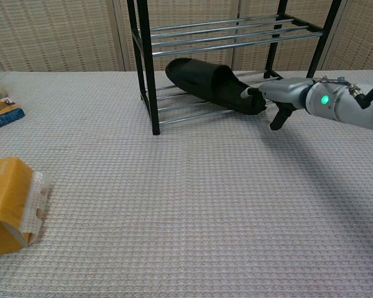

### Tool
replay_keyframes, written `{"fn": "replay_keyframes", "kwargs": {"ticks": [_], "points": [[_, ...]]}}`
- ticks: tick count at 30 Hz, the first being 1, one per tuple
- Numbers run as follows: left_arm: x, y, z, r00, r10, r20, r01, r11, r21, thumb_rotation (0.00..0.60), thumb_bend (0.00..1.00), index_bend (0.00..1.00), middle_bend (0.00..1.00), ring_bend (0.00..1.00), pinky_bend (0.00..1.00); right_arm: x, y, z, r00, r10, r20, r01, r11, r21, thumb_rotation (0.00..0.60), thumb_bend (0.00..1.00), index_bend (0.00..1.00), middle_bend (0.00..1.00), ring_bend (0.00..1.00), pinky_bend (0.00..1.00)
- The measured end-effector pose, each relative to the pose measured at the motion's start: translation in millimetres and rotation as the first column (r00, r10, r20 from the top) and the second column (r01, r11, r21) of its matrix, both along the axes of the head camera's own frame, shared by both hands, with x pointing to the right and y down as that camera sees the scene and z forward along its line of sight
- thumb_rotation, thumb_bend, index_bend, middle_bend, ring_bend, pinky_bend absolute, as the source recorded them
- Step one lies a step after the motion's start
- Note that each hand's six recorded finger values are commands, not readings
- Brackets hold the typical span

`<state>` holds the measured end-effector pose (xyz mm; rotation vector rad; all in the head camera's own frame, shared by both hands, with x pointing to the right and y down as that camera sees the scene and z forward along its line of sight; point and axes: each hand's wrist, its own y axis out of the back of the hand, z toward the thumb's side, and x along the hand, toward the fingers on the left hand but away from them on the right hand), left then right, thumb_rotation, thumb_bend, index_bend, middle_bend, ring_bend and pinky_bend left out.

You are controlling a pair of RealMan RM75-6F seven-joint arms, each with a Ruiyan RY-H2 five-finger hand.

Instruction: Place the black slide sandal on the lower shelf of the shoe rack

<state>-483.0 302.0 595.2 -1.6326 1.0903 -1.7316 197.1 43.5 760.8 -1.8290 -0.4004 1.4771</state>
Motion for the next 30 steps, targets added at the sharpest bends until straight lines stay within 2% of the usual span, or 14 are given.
{"fn": "replay_keyframes", "kwargs": {"ticks": [10, 18, 30], "points": [[0, -1, -1, 1.000, 0.002, 0.003, -0.002, 1.000, 0.001, 0.600, 0.24, 0.09, 0.00, 0.00, 0.17, -13, 12, -4, 0.998, -0.032, 0.057, 0.033, 0.999, -0.011, 0.600, 0.50, 0.00, 0.16, 0.06, 0.16], [-1, 1, -1, 1.000, -0.004, 0.007, 0.004, 1.000, -0.002, 0.600, 0.24, 0.09, 0.00, 0.00, 0.17, -20, 5, -4, 0.997, -0.026, 0.069, 0.026, 1.000, 0.000, 0.600, 0.50, 0.00, 0.16, 0.06, 0.16], [-2, 1, -1, 1.000, -0.005, 0.007, 0.005, 1.000, -0.003, 0.600, 0.24, 0.09, 0.00, 0.00, 0.17, -9, -3, -4, 0.999, -0.006, 0.040, 0.006, 1.000, 0.014, 0.600, 0.50, 0.00, 0.17, 0.06, 0.16]]}}
